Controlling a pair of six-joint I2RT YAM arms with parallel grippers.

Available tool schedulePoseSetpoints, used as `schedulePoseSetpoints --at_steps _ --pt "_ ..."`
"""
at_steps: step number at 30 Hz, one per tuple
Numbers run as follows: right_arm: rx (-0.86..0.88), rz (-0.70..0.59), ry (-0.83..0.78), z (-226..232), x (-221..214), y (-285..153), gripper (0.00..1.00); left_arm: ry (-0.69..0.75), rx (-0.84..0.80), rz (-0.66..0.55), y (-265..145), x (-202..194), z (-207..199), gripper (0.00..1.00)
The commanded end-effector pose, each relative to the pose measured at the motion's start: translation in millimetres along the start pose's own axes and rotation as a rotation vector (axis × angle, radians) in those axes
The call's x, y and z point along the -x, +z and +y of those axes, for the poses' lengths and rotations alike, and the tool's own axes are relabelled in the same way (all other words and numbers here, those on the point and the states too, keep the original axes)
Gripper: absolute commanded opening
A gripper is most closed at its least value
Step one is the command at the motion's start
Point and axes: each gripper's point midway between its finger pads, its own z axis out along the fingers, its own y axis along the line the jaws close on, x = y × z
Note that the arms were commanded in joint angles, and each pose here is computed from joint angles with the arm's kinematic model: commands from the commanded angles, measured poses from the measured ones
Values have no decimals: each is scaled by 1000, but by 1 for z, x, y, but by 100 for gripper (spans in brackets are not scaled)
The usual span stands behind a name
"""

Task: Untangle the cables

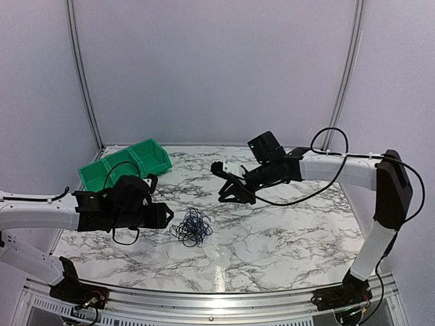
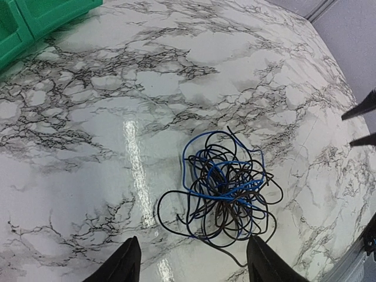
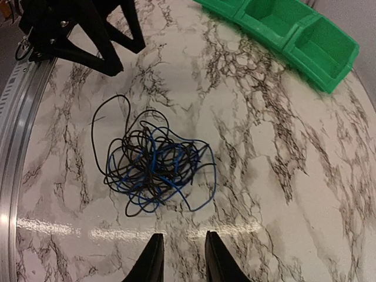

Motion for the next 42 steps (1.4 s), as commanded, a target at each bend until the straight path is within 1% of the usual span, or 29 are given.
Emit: schedulePoseSetpoints --at_steps 1,4,6,7,10,13,16,21,26,31,33,36,39,42 --pt "79 83 -60 36 8 30 25 -119 13 -39 -5 0 20 68" --pt "38 128 -86 38 16 49 24 -159 4 -19 -2 -9 31 75" --pt "29 129 -39 31 23 57 20 -164 17 -20 -1 -12 37 77" --pt "19 129 -18 25 26 61 19 -168 20 -23 0 -12 39 77" --pt "-14 139 42 11 30 74 24 -185 1 -34 2 -15 39 77" --pt "-3 175 94 4 21 93 27 -210 -30 -67 2 -9 35 78" --pt "13 198 141 1 14 107 27 -221 -34 -79 1 -9 36 78" --pt "-19 233 201 -12 3 124 27 -231 -33 -99 -3 -6 38 78" --pt "-57 245 241 -23 -3 128 26 -237 -33 -97 -2 -9 40 79" --pt "-54 259 267 -23 -10 131 22 -243 -41 -87 3 -13 39 78" --pt "-59 253 268 -24 -7 129 23 -243 -49 -86 4 -12 37 78" --pt "-86 229 253 -29 6 121 29 -241 -55 -84 7 -11 34 78" --pt "-120 211 242 -35 16 113 29 -234 -66 -82 8 -10 31 78" --pt "-139 220 250 -40 15 111 30 -222 -96 -84 8 -9 26 78"
